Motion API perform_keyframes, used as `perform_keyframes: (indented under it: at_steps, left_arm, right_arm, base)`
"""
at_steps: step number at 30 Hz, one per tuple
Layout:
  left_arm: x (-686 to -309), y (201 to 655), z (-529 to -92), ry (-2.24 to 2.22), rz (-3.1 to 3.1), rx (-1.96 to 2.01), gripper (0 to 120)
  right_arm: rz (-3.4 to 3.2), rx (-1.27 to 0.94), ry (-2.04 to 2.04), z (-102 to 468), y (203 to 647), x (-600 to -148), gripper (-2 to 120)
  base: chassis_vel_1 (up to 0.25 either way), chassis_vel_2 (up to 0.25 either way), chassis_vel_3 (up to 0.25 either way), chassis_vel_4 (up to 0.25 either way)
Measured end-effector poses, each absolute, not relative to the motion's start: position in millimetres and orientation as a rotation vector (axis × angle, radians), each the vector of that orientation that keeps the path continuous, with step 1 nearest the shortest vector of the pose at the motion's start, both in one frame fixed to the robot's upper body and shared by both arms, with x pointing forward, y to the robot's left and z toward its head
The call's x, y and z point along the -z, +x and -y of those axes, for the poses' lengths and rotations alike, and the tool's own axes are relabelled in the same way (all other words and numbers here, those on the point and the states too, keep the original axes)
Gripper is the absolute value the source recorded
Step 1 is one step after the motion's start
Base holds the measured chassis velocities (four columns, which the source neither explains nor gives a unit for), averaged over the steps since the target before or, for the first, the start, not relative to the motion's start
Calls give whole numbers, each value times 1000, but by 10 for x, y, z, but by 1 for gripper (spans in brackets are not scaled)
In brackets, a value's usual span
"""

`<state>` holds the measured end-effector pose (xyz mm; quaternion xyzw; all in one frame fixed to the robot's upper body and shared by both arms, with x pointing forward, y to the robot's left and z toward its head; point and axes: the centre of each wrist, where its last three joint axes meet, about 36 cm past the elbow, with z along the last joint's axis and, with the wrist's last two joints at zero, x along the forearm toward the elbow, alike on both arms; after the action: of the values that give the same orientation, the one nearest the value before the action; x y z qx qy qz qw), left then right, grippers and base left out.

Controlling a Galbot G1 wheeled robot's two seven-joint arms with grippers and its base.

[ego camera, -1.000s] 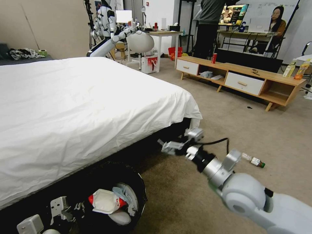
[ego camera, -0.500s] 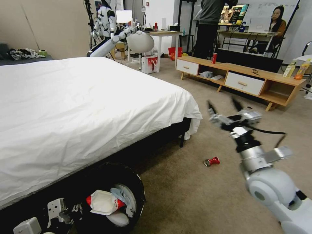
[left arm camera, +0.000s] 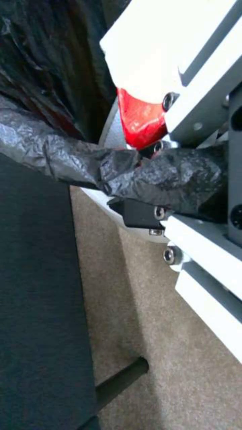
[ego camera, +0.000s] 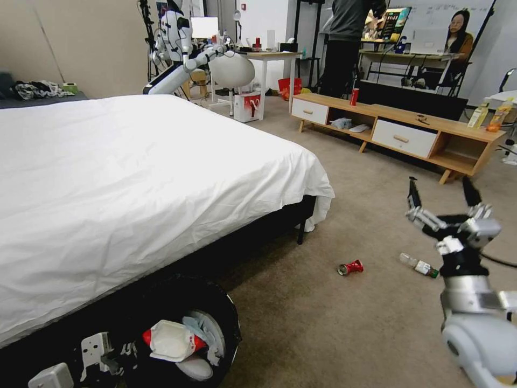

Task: Pick up the trash bin and place the garbage on the floor into it.

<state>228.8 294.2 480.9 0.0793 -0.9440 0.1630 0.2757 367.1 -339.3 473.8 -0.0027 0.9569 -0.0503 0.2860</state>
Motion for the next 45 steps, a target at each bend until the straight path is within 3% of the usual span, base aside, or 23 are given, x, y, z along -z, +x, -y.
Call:
perform_keyframes:
  at_steps: [11, 45]
  left_arm:
    - [-4793, 2289, -2915, 220, 2543, -432, 2]
    - [-4725, 2277, -2892, 192, 2553, -414, 2]
  right_arm:
    - [-2585, 202, 19, 3201, 3382, -4366, 90]
    - [-2630, 231, -6, 3056, 3321, -4246, 88]
  base:
    - [0, 0, 0, 0]
    - [0, 0, 0, 0]
